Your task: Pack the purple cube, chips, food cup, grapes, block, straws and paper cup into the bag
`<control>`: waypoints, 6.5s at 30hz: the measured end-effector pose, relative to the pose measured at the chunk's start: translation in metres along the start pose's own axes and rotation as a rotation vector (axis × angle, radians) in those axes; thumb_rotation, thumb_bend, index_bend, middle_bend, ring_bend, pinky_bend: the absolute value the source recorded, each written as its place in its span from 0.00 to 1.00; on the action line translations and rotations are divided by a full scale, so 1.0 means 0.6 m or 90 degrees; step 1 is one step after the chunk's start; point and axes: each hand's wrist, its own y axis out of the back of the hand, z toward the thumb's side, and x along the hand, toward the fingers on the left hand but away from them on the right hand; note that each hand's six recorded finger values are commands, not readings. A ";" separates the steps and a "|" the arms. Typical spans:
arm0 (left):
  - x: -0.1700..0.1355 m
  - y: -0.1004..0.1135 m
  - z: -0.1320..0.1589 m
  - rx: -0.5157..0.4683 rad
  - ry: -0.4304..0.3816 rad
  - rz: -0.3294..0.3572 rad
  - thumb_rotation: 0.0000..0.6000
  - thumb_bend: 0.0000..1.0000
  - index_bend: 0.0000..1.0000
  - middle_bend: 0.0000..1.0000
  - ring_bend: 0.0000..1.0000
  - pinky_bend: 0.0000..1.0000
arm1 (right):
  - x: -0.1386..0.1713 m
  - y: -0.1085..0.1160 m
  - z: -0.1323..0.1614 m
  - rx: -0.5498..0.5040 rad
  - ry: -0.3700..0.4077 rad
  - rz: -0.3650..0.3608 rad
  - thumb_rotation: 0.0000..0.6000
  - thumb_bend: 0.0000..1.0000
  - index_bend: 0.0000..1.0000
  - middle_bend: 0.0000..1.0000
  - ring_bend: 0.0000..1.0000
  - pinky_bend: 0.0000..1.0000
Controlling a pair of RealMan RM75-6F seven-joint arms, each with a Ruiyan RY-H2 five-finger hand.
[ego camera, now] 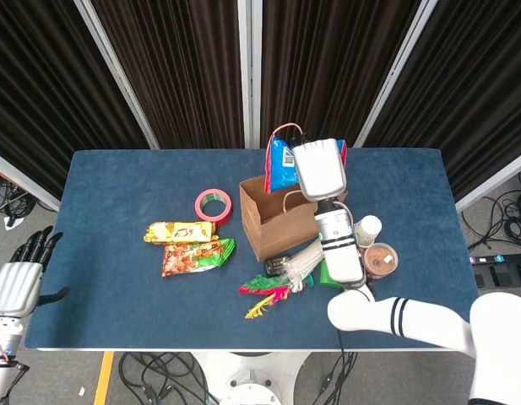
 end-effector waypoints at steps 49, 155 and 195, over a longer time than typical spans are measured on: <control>0.004 0.005 0.012 -0.006 -0.012 0.009 1.00 0.08 0.11 0.09 0.03 0.20 | 0.091 0.123 -0.070 -0.038 0.058 -0.060 1.00 0.00 0.28 0.35 0.80 0.84; 0.005 -0.002 0.022 -0.009 -0.032 0.008 1.00 0.08 0.11 0.09 0.03 0.20 | 0.296 -0.241 -0.231 -0.054 -0.072 0.438 1.00 0.05 0.46 0.43 0.80 0.84; 0.011 -0.004 -0.008 -0.032 -0.018 0.011 1.00 0.08 0.11 0.09 0.03 0.20 | 0.018 0.062 -0.016 -0.039 -0.034 0.187 1.00 0.03 0.44 0.42 0.80 0.84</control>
